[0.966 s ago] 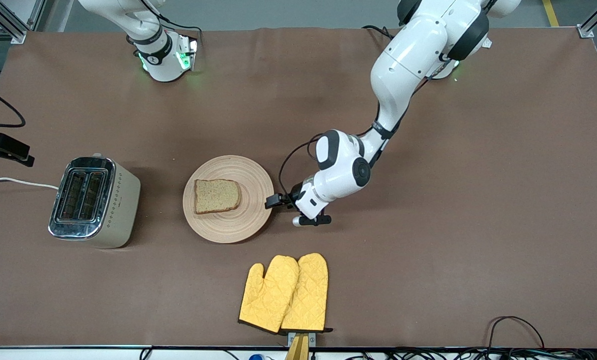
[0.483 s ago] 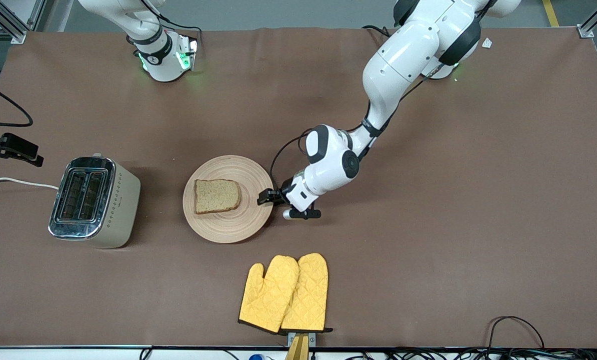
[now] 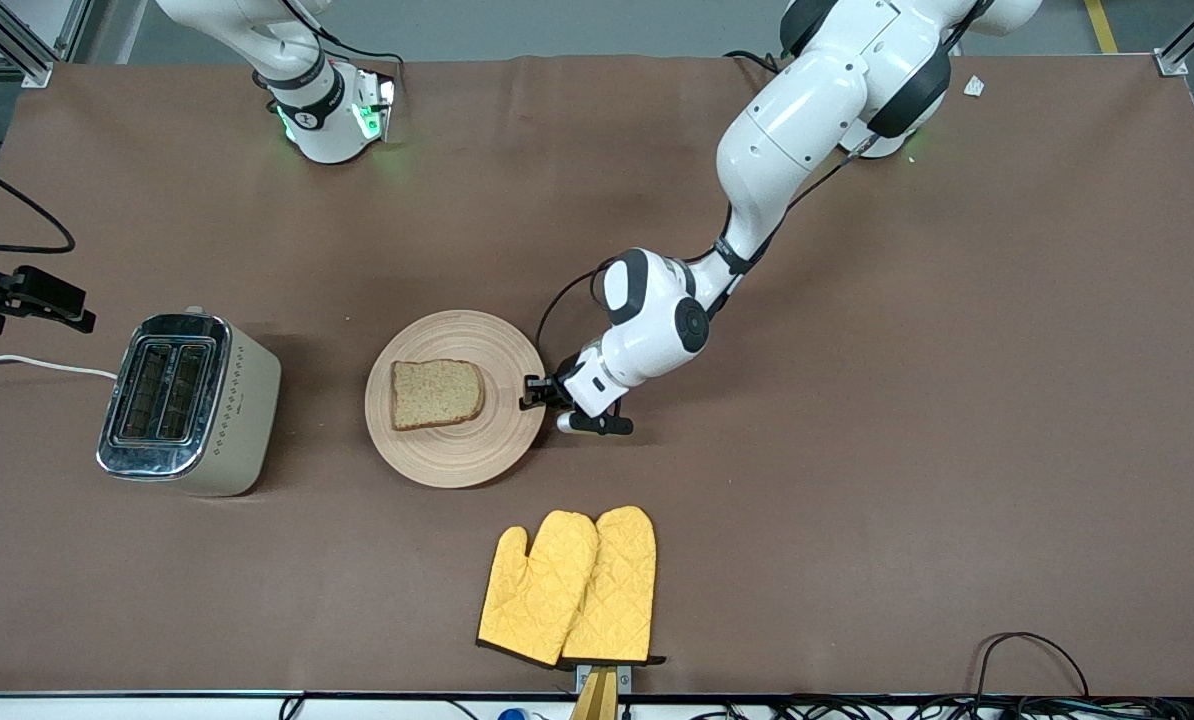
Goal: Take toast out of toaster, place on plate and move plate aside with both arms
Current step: 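Grasp the rim of the wooden plate with the left gripper, then slide the plate with the toast toward the left arm's side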
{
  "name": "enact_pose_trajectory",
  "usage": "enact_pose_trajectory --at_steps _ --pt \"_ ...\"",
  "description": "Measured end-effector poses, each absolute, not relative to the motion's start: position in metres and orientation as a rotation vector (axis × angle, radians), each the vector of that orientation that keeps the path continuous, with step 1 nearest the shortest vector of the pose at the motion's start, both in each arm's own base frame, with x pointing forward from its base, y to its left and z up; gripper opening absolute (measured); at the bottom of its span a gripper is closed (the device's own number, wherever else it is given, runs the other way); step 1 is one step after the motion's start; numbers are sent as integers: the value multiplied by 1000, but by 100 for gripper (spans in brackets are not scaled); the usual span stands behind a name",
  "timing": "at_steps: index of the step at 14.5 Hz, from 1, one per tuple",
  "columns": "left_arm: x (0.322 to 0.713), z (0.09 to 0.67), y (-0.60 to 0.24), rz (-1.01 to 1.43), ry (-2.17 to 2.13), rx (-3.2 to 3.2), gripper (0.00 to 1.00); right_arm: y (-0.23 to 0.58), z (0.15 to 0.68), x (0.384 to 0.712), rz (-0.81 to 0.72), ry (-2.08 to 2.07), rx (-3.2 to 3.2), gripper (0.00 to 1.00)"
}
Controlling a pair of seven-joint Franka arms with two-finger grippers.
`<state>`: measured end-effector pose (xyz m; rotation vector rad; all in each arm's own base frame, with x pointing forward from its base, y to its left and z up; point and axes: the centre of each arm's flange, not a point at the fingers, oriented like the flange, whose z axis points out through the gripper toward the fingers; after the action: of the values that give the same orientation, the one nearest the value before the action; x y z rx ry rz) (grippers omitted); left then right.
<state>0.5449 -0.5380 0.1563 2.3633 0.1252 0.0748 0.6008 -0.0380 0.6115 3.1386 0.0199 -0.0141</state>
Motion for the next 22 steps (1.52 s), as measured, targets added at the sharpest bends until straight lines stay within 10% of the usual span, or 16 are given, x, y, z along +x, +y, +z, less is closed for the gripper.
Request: enact_pose_trajectory --at_steps 12,22 --pt "640 290 -453 98 93 2261 14 -38 610 601 -21 19 3139 100" --pt "719 323 -121 -57 -166 2203 14 -38 610 600 -26 20 3139 100"
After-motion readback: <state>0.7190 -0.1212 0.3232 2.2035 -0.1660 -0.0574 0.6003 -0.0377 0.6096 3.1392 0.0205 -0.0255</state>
